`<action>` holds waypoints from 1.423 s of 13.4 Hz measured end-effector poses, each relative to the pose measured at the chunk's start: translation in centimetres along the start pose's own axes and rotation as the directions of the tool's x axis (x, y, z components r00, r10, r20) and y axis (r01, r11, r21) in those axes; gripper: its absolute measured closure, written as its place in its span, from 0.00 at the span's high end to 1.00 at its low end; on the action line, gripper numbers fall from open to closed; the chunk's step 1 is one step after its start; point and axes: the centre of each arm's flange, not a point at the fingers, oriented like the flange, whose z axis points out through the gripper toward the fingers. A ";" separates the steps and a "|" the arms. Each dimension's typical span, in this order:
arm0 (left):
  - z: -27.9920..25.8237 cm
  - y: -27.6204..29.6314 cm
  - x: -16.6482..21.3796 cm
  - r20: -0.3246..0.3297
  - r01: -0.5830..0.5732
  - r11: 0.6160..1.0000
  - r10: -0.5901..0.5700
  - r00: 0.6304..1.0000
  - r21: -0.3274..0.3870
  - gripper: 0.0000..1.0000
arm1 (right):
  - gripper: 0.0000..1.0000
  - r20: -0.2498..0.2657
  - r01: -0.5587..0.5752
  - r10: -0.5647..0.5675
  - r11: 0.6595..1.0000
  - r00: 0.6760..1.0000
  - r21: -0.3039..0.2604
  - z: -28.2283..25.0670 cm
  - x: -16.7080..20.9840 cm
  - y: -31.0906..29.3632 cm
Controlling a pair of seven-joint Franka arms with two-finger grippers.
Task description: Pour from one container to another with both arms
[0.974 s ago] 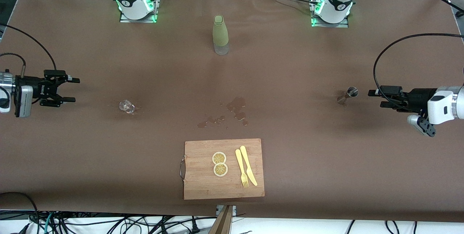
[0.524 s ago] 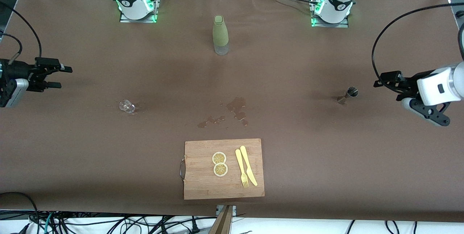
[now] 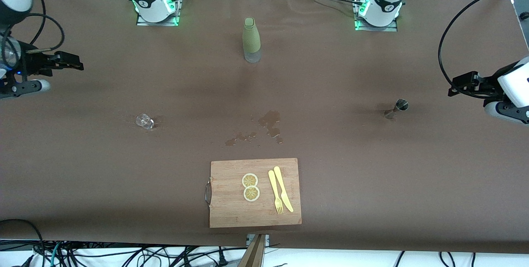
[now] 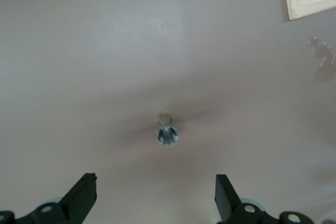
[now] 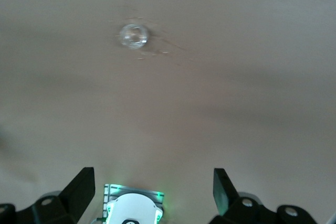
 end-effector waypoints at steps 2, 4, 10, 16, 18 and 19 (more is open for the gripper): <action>-0.1 1.2 -0.2 0.018 0.085 0.996 -0.085 0.996 -0.005 1.00 | 1.00 -0.014 -0.123 0.123 0.992 0.992 -0.027 -0.2 0.2 -0.7; -0.2 1.8 -0.3 0.019 0.110 0.994 -0.110 0.994 -0.006 1.00 | 1.00 -0.074 -0.173 0.172 0.985 0.982 0.001 -1.1 0.2 -0.6; -3.9 3.2 -2.9 -0.032 0.179 0.984 -0.179 0.983 -0.017 1.00 | 1.00 -0.236 -0.172 0.193 0.979 0.952 0.107 -2.4 -0.4 -0.3; -3.7 4.1 -3.7 -0.012 0.202 0.979 -0.202 0.979 -0.021 1.00 | 1.00 -0.207 -0.168 0.181 0.983 0.961 0.080 -2.3 -0.5 -0.4; -3.5 4.6 -3.6 -0.008 0.218 0.976 -0.218 0.976 -0.022 1.00 | 1.00 -0.205 -0.168 0.181 0.983 0.962 0.078 -2.2 -0.5 -0.4; -3.4 4.8 -3.5 -0.007 0.219 0.975 -0.219 0.976 -0.022 1.00 | 1.00 -0.203 -0.169 0.181 0.983 0.962 0.078 -2.2 -0.4 -0.4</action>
